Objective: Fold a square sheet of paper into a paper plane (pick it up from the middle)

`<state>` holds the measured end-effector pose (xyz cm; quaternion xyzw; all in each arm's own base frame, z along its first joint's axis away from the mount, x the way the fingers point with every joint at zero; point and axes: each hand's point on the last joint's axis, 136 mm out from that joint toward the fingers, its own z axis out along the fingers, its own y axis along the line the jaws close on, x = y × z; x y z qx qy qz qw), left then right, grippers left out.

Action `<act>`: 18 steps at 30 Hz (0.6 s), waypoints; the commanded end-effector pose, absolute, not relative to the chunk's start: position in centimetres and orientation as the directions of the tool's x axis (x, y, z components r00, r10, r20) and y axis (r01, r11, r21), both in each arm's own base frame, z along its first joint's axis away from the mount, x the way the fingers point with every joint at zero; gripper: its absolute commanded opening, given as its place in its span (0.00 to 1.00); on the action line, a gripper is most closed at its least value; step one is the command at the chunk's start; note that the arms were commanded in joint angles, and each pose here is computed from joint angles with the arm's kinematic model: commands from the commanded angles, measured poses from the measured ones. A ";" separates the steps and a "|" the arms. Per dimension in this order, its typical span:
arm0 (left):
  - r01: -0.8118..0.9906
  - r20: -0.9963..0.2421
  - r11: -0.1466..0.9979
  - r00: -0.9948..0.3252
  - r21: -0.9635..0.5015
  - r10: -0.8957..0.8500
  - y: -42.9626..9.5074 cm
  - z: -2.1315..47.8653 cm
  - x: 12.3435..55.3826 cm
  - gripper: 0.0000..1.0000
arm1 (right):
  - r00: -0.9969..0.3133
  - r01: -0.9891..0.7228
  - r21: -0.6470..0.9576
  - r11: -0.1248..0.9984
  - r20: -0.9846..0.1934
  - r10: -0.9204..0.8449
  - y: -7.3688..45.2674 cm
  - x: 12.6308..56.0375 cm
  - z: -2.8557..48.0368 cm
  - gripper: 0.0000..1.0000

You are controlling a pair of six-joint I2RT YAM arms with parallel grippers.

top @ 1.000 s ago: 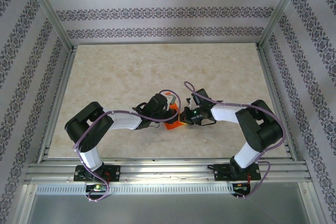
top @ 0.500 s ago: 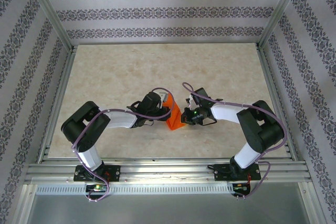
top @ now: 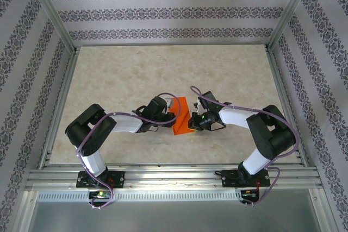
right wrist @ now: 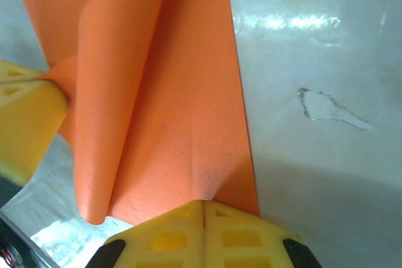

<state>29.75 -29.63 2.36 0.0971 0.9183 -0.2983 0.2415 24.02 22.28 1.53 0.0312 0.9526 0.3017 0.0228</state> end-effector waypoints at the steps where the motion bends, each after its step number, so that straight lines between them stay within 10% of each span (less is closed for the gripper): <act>1: 0.321 -0.498 0.819 -0.866 -0.476 0.050 -28.8 1.0 29.7 0.00 | -0.997 0.046 0.580 0.813 -0.020 0.070 23.0 24.2 2.4 0.00; 18: 0.340 -0.493 0.796 -0.868 -0.501 0.061 -29.6 1.2 29.6 0.00 | -0.998 0.041 0.590 0.806 -0.022 0.067 24.7 24.5 1.7 0.00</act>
